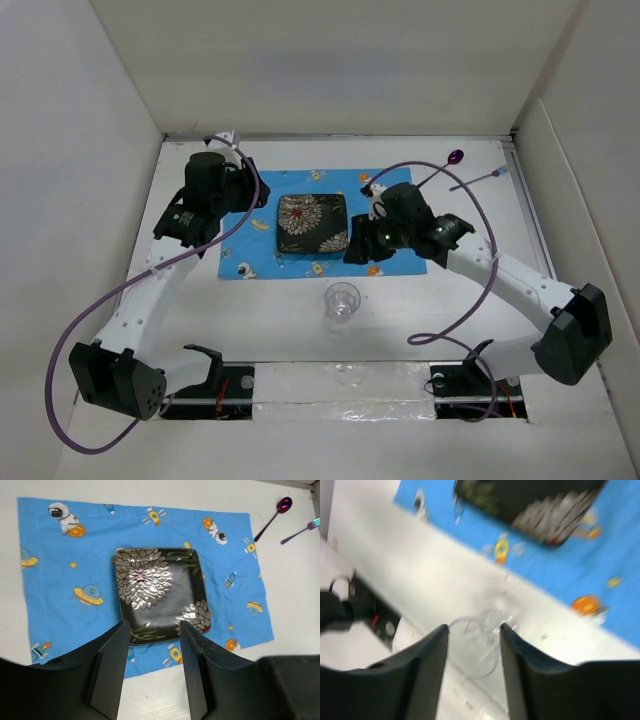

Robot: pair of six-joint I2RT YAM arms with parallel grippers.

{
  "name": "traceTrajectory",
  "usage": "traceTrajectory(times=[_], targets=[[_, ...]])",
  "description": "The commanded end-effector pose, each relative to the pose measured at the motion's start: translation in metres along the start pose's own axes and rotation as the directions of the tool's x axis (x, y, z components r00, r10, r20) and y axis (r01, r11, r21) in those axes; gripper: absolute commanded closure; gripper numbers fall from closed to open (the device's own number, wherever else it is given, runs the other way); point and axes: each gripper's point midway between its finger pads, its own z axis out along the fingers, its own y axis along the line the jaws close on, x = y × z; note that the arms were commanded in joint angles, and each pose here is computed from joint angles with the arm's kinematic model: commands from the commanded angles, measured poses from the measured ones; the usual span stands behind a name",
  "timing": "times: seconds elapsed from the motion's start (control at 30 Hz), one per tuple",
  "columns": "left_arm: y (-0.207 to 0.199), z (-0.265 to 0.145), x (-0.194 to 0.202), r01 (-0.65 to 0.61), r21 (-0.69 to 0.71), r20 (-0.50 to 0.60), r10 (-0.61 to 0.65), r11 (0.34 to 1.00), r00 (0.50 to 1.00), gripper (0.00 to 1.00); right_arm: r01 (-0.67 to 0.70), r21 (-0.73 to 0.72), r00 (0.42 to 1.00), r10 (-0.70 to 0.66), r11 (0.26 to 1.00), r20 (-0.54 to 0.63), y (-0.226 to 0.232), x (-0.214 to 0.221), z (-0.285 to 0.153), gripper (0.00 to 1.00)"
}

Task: Set the dinner table for one person

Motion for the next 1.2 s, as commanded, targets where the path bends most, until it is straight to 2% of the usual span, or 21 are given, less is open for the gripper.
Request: traceTrajectory(times=[0.0,0.17,0.3,0.33,0.4,0.5,0.6,0.67,0.77,1.0,1.03,1.1,1.17], targets=[[0.001,-0.013,-0.021,-0.101,-0.009,0.071,0.101,0.995,0.992,0.58,-0.012,0.107,0.995,0.023,0.994,-0.101,-0.023,0.042,0.01,0.45],[-0.008,-0.014,-0.014,-0.123,0.054,0.074,0.119,0.991,0.99,0.57,0.032,0.112,0.981,-0.009,0.993,-0.194,-0.009,0.072,0.02,0.45],[-0.004,-0.01,-0.008,-0.111,0.043,0.054,0.109,0.993,0.993,0.57,0.042,0.146,0.972,-0.007,0.988,-0.235,-0.013,0.086,0.032,0.47],[-0.004,-0.01,-0.008,-0.111,0.043,0.053,0.109,0.993,0.993,0.57,0.043,0.156,0.967,-0.002,0.987,-0.254,-0.016,0.09,0.038,0.53],[-0.004,-0.012,-0.009,-0.11,0.041,0.06,0.108,0.993,0.992,0.57,0.045,0.157,0.968,-0.004,0.987,-0.251,-0.016,0.087,0.042,0.59],[-0.003,-0.013,-0.009,-0.107,0.034,0.062,0.104,0.994,0.993,0.57,0.054,0.169,0.968,-0.01,0.984,-0.252,-0.016,0.082,0.047,0.99],[-0.002,-0.014,-0.009,-0.099,0.031,0.066,0.097,0.995,0.993,0.57,0.074,0.187,0.977,-0.033,0.98,-0.212,-0.013,0.058,0.037,1.0],[-0.003,-0.015,-0.01,-0.093,0.031,0.067,0.091,0.995,0.994,0.58,0.074,0.185,0.987,-0.045,0.98,-0.154,-0.005,0.027,0.019,1.0],[-0.003,-0.013,-0.009,-0.088,0.034,0.061,0.086,0.996,0.994,0.58,0.034,0.211,0.999,-0.027,0.977,-0.038,-0.021,-0.029,-0.003,1.0],[-0.017,-0.017,-0.012,-0.089,0.104,0.078,0.081,0.991,0.994,0.58,-0.155,0.362,0.981,0.099,0.919,0.169,-0.127,-0.149,-0.006,1.0],[-0.019,-0.019,-0.012,-0.094,0.12,0.086,0.084,0.988,0.993,0.58,-0.176,0.408,0.983,0.136,0.896,0.126,-0.152,-0.144,0.014,1.0],[-0.025,-0.026,-0.019,-0.105,0.141,0.115,0.089,0.984,0.989,0.57,-0.22,0.44,0.972,0.161,0.871,0.169,-0.177,-0.169,0.012,1.0],[-0.027,-0.027,-0.023,-0.111,0.147,0.12,0.094,0.983,0.988,0.57,-0.267,0.488,0.963,0.22,0.831,0.153,-0.213,-0.166,0.026,1.0]])
